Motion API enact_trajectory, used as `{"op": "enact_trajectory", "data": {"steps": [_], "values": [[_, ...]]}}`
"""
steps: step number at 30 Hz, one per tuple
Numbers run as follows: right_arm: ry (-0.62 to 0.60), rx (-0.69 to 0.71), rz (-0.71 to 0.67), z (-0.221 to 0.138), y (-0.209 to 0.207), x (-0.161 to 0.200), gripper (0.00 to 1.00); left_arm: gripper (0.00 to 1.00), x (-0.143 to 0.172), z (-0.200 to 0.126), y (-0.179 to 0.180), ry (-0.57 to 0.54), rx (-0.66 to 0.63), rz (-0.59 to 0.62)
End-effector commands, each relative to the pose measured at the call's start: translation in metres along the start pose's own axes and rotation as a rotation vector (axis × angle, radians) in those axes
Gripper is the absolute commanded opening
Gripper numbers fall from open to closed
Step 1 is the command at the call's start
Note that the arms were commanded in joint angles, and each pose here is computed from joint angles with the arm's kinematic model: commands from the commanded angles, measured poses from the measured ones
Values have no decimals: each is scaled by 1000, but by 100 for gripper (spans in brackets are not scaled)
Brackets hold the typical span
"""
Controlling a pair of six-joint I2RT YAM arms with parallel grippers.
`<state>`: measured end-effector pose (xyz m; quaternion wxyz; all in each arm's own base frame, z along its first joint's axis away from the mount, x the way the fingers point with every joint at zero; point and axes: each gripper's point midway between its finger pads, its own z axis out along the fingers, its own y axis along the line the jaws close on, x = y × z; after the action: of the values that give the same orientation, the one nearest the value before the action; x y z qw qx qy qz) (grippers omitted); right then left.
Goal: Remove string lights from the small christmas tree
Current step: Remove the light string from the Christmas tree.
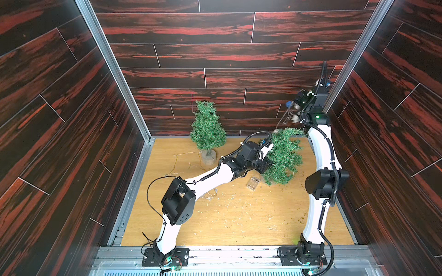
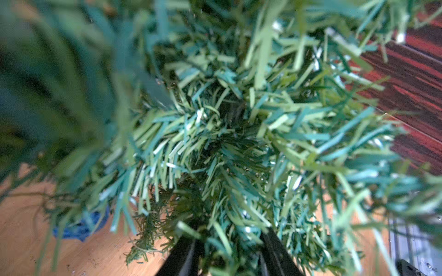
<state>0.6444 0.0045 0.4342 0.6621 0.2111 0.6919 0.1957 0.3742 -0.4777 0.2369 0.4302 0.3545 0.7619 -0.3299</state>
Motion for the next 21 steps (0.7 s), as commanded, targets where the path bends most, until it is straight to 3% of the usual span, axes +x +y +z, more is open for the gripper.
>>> {"op": "enact_trajectory", "data": {"steps": [1,5,13,21], "values": [[125,-249,60,3,39,30,0,44,-24,-31,-4,-32,-18,56],[223,-430,111,-8,70,43,0,50,-29,-48,-1,-48,-50,88],[258,-559,104,-31,105,39,0,61,-55,-92,10,-153,-59,48],[301,-728,86,-64,145,30,0,69,-121,-149,52,-357,-112,19]]}}
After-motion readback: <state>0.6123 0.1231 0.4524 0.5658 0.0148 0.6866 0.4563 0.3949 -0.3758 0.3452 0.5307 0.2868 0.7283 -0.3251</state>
